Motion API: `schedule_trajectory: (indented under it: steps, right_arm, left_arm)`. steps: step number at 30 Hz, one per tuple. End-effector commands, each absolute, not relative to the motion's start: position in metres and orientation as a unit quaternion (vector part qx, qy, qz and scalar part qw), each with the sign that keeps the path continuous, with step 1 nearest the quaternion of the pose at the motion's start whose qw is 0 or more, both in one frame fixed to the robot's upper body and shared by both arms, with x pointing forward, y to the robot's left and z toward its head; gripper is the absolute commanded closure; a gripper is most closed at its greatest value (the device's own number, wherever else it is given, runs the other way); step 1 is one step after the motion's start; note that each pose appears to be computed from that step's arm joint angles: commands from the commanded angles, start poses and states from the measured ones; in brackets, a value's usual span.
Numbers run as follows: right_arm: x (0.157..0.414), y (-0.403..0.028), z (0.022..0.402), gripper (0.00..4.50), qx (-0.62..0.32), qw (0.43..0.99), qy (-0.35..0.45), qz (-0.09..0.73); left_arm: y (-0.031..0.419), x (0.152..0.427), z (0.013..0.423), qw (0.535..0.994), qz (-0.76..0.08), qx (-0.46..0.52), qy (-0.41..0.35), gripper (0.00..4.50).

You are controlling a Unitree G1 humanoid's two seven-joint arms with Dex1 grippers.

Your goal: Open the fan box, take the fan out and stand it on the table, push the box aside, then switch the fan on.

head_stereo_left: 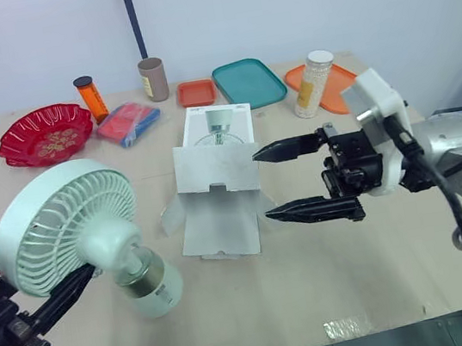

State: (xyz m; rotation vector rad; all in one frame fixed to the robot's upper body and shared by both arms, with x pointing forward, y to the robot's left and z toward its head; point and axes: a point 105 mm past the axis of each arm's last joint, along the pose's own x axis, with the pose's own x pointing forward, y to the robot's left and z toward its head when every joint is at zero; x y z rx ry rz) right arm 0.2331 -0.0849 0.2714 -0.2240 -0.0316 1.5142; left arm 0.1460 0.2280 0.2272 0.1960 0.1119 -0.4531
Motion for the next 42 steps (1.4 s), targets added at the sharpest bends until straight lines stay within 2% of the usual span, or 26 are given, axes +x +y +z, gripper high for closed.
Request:
schedule_trajectory:
  steps: [1, 11, 17, 33, 42]
  right_arm:
    - [0.227, -0.081, 0.277, 0.0, -0.106, 0.708, -0.029, 0.698]
    - [0.226, -0.075, 0.261, 0.0, -0.132, 0.699, -0.009, 0.703]
    - [0.227, -0.069, 0.263, 0.0, -0.139, 0.701, -0.023, 0.699]
    - [0.233, -0.048, 0.275, 0.0, -0.137, 0.713, -0.065, 0.685]
    - [0.249, -0.041, 0.275, 0.0, -0.153, 0.721, -0.078, 0.671]
  left_arm:
    - [0.236, 0.139, 0.239, 0.973, -0.195, 0.117, 0.028, 2.47]
    - [0.294, 0.135, 0.236, 0.992, -0.075, 0.091, 0.037, 2.47]
    - [0.318, 0.14, 0.229, 0.995, -0.032, 0.09, 0.038, 2.47]
    - [0.324, 0.196, 0.228, 0.995, -0.007, 0.098, 0.007, 2.47]
    - [0.313, 0.224, 0.219, 0.996, -0.019, 0.089, 0.025, 2.47]
